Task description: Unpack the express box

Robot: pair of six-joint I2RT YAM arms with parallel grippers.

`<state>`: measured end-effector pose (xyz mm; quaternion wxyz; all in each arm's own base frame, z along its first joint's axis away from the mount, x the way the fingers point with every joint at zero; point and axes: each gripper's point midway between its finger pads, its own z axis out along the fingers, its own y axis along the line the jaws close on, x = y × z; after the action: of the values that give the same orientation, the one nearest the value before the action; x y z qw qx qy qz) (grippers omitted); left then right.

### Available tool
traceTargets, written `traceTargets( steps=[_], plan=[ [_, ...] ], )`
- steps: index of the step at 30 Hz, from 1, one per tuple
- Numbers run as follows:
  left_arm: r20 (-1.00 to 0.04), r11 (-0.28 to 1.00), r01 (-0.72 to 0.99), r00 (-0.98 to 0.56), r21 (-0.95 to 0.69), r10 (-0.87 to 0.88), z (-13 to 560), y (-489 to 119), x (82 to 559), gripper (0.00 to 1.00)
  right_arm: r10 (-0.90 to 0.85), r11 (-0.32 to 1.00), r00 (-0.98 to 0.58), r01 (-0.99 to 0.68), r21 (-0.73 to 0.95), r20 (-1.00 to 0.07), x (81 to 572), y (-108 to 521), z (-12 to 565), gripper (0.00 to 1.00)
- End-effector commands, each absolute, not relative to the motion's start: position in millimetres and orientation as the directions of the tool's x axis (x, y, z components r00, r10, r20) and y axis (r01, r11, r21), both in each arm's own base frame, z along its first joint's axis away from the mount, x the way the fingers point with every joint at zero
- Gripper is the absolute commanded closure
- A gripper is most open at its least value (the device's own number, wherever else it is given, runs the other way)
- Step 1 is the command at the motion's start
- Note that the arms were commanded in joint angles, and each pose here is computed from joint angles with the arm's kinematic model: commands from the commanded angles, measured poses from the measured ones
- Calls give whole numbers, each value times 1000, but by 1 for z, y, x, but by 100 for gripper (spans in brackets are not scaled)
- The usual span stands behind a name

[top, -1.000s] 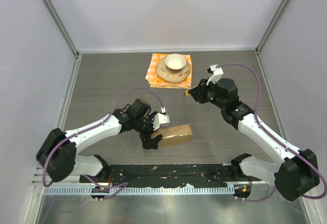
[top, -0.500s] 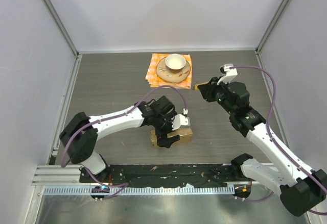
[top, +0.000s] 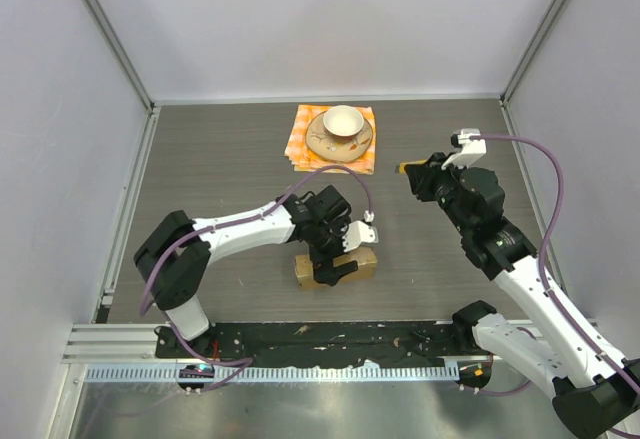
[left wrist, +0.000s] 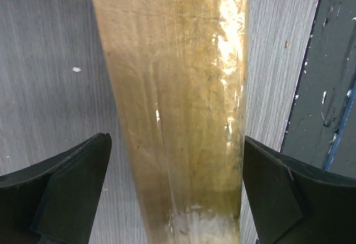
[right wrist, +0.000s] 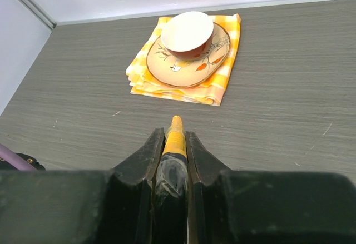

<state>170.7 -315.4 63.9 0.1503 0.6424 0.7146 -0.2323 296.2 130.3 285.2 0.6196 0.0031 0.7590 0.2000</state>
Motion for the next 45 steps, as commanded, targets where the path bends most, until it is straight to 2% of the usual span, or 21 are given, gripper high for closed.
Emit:
traceTargets(
  steps=[1,5,8,9,11,12,14,15,20,25,27,29,30,32,36,39,40,43,44,45],
  plan=[
    [-498,33,989,-102,-146,861,58,-319,165,0,280,918,-162,-244,313,-946,294,125,314,99],
    [-472,42,990,-101,-135,876,51,-319,165,1,284,916,-150,-248,314,-947,292,124,320,99],
    [-473,58,989,-116,-134,874,51,-319,164,10,283,915,-149,-253,313,-948,291,124,321,99],
    [-471,68,990,-121,-127,874,51,-319,167,23,284,915,-150,-254,314,-947,291,124,321,99],
    [-451,75,986,-135,-149,882,48,-318,164,39,284,913,-154,-257,316,-946,291,125,320,99],
    [-453,69,985,-135,-159,881,48,-319,162,56,285,913,-155,-257,317,-946,290,125,320,99],
    [-445,83,982,-150,-167,883,46,-318,161,71,286,912,-159,-258,320,-945,290,126,319,99],
    [-444,87,982,-153,-166,883,46,-318,162,75,285,912,-159,-259,318,-945,290,126,319,99],
    [-443,99,987,-146,-127,885,52,-315,168,76,281,917,-160,-246,314,-946,288,122,318,99],
    [-427,81,995,-49,56,903,86,-304,196,72,268,917,-147,-264,299,-952,288,124,329,99],
    [-411,77,973,20,218,911,113,-294,220,75,261,908,-146,-298,294,-954,288,130,333,99],
    [-365,104,917,48,384,930,140,-276,245,80,260,897,-147,-330,295,-954,290,137,336,99],
    [-328,78,890,83,450,941,149,-268,254,80,266,884,-138,-360,299,-954,289,143,341,99],
    [-284,96,828,78,553,956,167,-249,273,79,269,871,-149,-384,307,-951,291,149,338,99],
    [-288,150,721,72,676,955,200,-211,291,79,279,834,-138,-456,311,-950,289,163,344,99],
    [-346,218,635,82,741,935,206,-200,295,81,279,800,-124,-519,302,-952,282,172,350,99],
    [-436,305,582,95,754,895,226,-202,295,81,271,787,-125,-541,295,-954,278,175,350,99],
    [-548,408,565,95,717,831,232,-202,285,91,286,761,-64,-591,267,-956,266,176,367,99],
    [-591,455,566,73,688,803,230,-204,283,99,289,743,-60,-615,264,-955,261,179,369,99],
    [-617,480,566,64,670,785,232,-207,281,100,303,726,-37,-638,256,-952,253,179,377,99]
  ],
)
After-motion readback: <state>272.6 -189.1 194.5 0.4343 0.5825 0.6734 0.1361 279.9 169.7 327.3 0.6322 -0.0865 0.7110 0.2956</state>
